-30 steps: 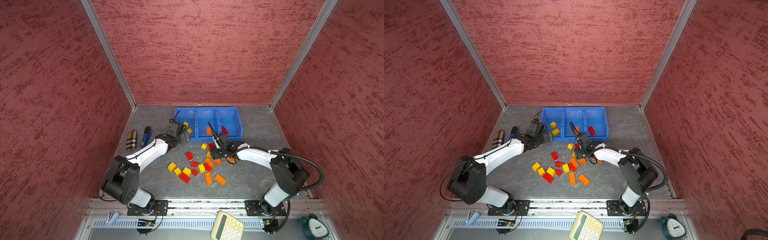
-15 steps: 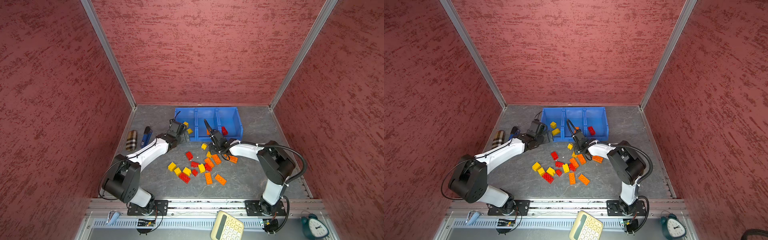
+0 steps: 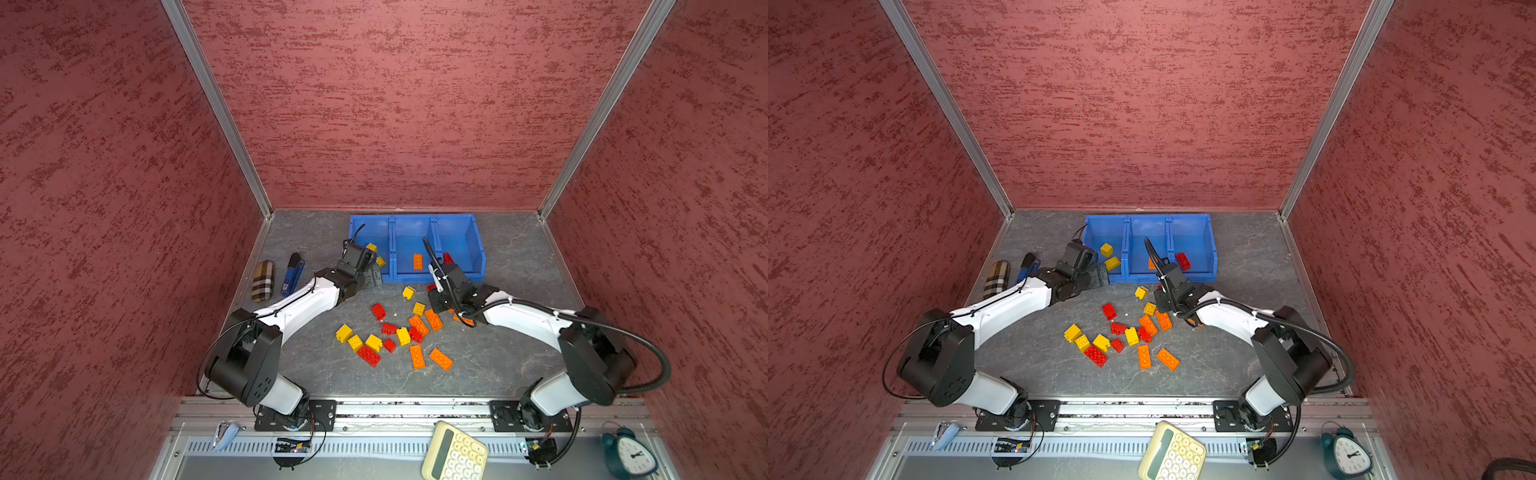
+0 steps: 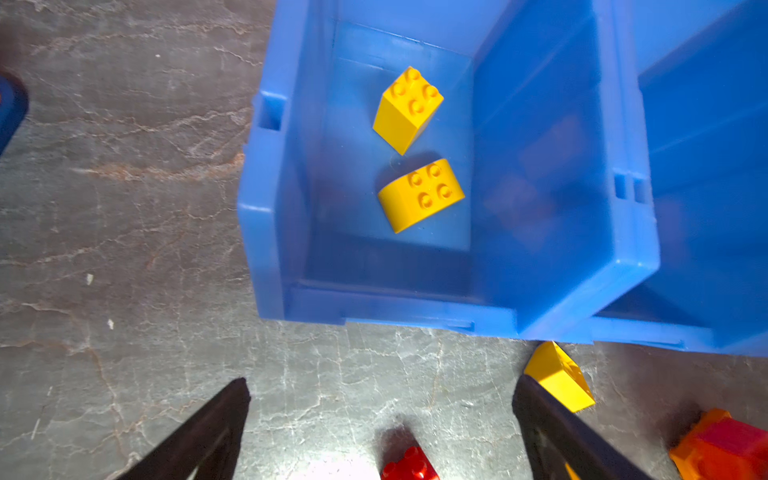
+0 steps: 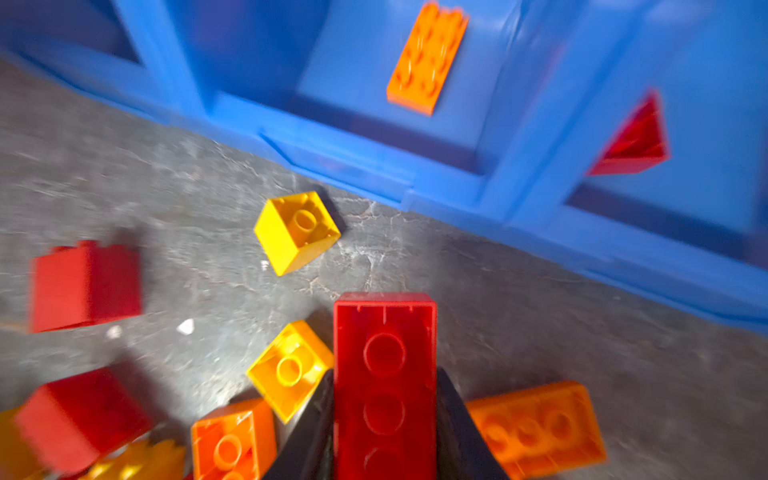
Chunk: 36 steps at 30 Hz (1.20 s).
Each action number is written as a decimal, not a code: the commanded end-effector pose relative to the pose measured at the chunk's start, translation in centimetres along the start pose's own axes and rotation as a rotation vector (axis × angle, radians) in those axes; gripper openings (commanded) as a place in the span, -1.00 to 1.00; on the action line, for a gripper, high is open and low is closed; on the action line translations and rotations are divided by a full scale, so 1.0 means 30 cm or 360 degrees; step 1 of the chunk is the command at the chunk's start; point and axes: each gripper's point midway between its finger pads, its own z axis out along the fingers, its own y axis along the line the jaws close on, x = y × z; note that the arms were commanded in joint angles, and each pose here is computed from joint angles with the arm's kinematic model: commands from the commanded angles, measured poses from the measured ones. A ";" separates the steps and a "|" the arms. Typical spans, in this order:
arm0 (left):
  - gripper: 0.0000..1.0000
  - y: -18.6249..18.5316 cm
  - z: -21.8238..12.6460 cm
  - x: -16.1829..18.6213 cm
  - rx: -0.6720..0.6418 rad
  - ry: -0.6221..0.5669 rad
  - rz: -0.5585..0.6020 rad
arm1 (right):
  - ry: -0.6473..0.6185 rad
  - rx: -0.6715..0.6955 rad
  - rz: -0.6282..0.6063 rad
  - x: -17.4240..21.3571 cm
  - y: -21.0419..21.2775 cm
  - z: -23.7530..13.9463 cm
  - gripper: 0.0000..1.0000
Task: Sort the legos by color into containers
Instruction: 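Carry the red brick over the far compartment and open the right gripper, then grasp a yellow brick with the left gripper while the right gripper lifts away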
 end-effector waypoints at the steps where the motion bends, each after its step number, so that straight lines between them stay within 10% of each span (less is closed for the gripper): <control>1: 0.99 -0.030 0.005 -0.007 0.0028 -0.0012 0.0059 | -0.0167 -0.0030 0.0053 -0.085 -0.077 -0.072 -0.52; 22: 0.99 -0.202 -0.024 0.056 0.0340 0.0033 0.0370 | -0.0131 0.0517 0.0242 -0.355 -0.536 0.212 -0.39; 36: 0.76 -0.371 0.070 0.180 0.0373 0.0158 0.0821 | -0.0183 0.0264 0.0355 -0.336 -0.408 0.063 0.44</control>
